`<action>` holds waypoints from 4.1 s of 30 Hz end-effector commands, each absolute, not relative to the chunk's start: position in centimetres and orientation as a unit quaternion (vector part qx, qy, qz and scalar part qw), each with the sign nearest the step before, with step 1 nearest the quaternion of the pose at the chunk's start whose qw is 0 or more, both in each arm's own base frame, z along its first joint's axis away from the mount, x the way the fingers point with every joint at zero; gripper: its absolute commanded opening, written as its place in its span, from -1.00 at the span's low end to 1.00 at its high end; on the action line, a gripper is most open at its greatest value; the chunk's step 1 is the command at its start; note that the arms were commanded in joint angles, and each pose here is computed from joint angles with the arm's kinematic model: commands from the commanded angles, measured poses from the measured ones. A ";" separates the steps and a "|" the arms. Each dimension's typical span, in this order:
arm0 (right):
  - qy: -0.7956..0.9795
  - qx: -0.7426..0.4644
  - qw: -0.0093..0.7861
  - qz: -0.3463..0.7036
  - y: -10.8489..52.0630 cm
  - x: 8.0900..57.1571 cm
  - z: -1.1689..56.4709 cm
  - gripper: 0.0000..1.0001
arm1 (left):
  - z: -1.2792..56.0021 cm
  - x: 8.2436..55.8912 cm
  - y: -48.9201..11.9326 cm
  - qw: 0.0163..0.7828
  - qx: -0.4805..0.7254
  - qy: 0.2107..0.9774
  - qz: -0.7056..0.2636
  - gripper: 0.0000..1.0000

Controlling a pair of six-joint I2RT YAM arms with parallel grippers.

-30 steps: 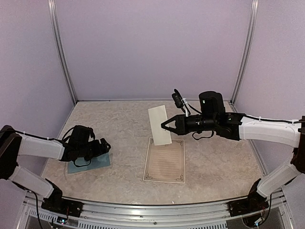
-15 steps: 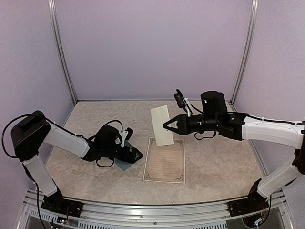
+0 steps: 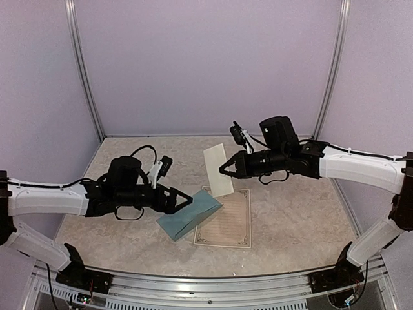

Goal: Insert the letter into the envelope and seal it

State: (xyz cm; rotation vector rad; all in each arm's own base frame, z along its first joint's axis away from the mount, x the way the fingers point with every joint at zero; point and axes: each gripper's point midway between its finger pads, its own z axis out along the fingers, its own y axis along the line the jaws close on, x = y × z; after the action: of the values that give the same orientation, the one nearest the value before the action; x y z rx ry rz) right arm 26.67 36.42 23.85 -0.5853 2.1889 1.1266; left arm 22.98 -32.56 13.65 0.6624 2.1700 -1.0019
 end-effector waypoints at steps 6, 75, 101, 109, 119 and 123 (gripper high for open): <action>0.861 -0.087 0.219 0.451 41.0 27.7 19.9 -1.00 | 13.5 27.7 -25.2 0.335 0.070 0.865 -0.367 0.95; 0.935 0.025 0.115 0.336 37.3 24.0 6.1 -1.00 | 5.8 24.7 -29.0 0.202 0.045 0.899 -0.387 0.17; 0.961 0.014 0.071 0.267 36.4 23.4 2.0 -1.00 | 2.1 22.1 -32.1 0.154 0.076 0.915 -0.364 -0.27; 0.954 0.002 0.061 0.292 37.9 23.5 1.8 -1.00 | 1.9 21.9 -32.3 0.148 0.079 0.915 -0.367 -0.30; 0.933 -0.024 0.054 0.356 40.7 23.1 2.4 -1.00 | 2.0 21.6 -33.1 0.141 0.081 0.910 -0.382 -0.31; 0.933 -0.033 0.063 0.352 41.1 23.3 2.8 -1.00 | 1.8 21.6 -32.8 0.144 0.077 0.913 -0.373 -0.32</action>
State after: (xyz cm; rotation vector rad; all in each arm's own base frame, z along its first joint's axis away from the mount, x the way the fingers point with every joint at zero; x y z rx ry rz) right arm 23.20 39.90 2.27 -0.0399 2.8493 1.0316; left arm 22.28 -32.68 2.66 0.2148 2.5925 -1.0962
